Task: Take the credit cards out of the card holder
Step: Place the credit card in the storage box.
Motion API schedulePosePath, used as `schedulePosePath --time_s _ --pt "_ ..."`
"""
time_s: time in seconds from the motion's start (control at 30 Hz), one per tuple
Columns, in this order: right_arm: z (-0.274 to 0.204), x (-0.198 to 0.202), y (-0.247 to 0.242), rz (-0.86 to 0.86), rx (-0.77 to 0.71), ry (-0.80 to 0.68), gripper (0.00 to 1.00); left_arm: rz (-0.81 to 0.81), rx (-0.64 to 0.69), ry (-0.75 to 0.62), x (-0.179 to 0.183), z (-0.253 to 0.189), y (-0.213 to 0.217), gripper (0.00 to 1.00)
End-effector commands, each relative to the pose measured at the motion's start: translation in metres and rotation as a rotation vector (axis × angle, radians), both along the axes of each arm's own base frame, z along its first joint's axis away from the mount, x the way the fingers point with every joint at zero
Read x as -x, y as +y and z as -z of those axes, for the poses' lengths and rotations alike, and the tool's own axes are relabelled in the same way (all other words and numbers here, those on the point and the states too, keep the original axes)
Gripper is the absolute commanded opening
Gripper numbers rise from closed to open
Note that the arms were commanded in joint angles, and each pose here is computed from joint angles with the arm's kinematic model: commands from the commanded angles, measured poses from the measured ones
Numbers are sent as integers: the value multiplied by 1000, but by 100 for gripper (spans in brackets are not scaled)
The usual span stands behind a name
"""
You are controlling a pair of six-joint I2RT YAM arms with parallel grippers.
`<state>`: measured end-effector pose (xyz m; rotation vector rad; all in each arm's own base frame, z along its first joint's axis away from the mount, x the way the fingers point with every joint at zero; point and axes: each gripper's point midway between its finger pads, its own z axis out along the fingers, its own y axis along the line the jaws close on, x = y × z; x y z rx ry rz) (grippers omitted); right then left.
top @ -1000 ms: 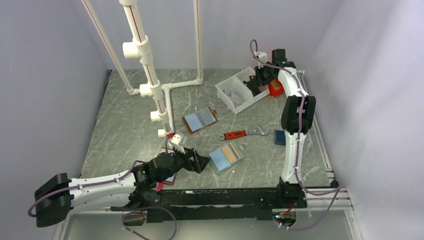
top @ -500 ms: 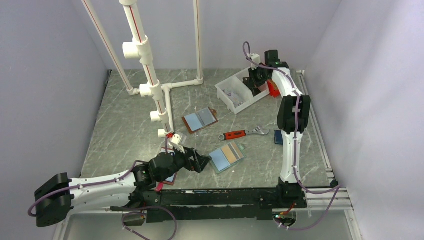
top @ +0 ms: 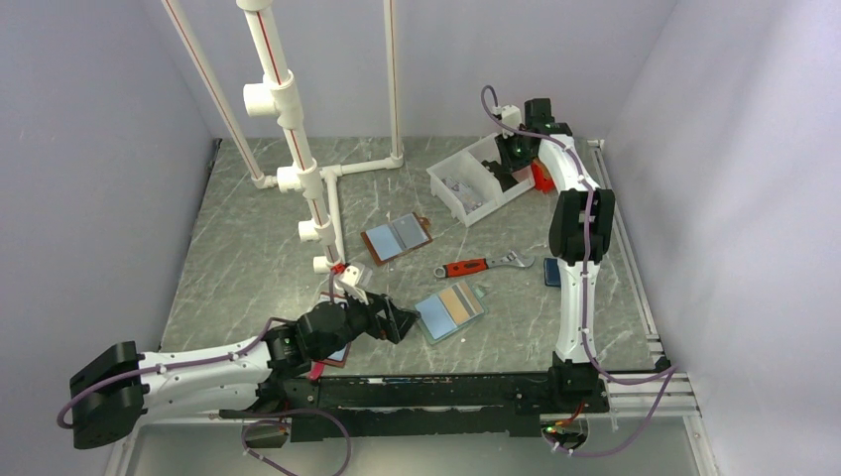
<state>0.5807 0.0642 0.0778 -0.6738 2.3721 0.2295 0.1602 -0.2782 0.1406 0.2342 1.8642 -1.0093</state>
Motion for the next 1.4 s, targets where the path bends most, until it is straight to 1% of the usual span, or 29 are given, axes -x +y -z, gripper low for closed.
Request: schedulePosePath --time_s 0.0,0.13,0.23,0.43,0.53,0.8,0.93,1.1,1.23,1.37 --pt "-61 -12 -8 41 13 -136 27 19 45 -1 -2 -21 -14 99" --pt "-87 8 1 7 -30 -134 29 1 68 82 -2 -14 -20 99" --pt "-106 33 9 -44 -69 -122 31 9 76 150 1 -9 -26 99" --pt "-122 109 26 -163 -139 -69 33 13 91 284 9 -1 -34 99" --pt "-127 149 35 -221 -188 -47 33 12 104 330 12 -2 -36 99" --pt "-138 230 55 -347 -297 -74 34 -18 95 426 14 -3 -40 99" --pt "-133 258 65 -403 -355 -78 35 -36 74 469 14 1 -44 99" --pt "-127 280 73 -454 -410 -73 36 -62 47 521 13 9 -47 100" --pt "-120 298 80 -495 -469 -50 36 -96 33 563 12 14 -47 99" --pt "-108 316 86 -526 -522 -11 36 -117 25 568 10 13 -50 99"
